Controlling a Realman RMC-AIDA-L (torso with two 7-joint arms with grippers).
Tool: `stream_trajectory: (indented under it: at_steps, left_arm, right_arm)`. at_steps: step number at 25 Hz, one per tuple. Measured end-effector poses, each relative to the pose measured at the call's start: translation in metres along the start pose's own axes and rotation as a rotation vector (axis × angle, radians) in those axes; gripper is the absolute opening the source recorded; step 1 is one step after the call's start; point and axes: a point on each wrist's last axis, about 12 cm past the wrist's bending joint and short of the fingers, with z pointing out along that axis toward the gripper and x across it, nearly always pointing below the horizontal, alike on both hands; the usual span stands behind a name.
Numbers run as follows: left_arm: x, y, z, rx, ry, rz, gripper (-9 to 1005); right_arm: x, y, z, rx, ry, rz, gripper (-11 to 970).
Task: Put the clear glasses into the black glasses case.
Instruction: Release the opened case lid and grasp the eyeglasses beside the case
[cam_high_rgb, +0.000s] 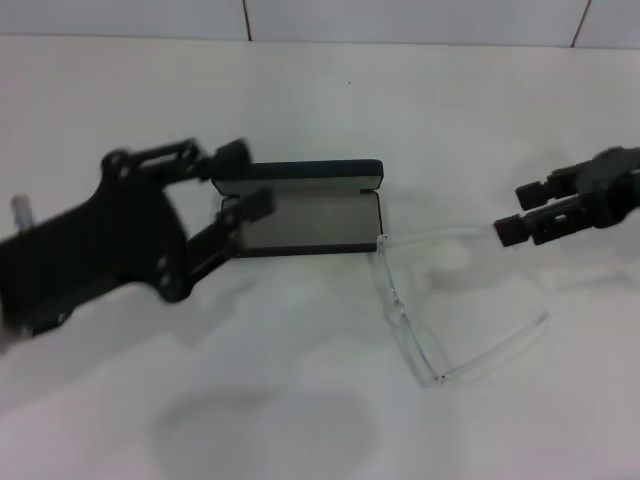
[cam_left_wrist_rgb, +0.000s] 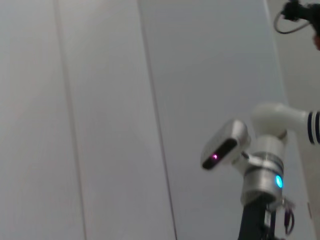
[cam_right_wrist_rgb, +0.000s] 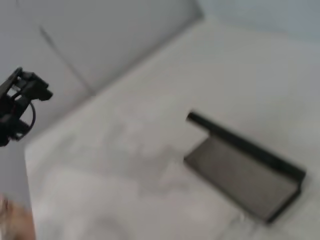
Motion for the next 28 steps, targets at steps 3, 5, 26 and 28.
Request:
stream_trajectory:
  at_steps: [3, 5, 26, 28]
  left_arm:
    - [0.014, -0.004, -0.015, -0.032, 0.004, -0.043, 376]
    - [0.019, -0.004, -0.025, -0.053, 0.025, -0.061, 376]
    - [0.035, -0.009, -0.066, -0.166, 0.155, -0.093, 374]
    - [0.035, -0.008, -0.066, -0.165, 0.155, -0.087, 374]
  right_arm:
    - [-0.034, 0.016, 0.010, 0.022, 0.181, 0.011, 833]
    - [-0.049, 0.022, 0.018, 0.042, 0.253, 0.013, 810]
    - [-0.084, 0.017, 0.101, 0.110, 0.408, 0.297, 758]
    - [-0.081, 0.014, 0.104, 0.109, 0.403, 0.328, 754]
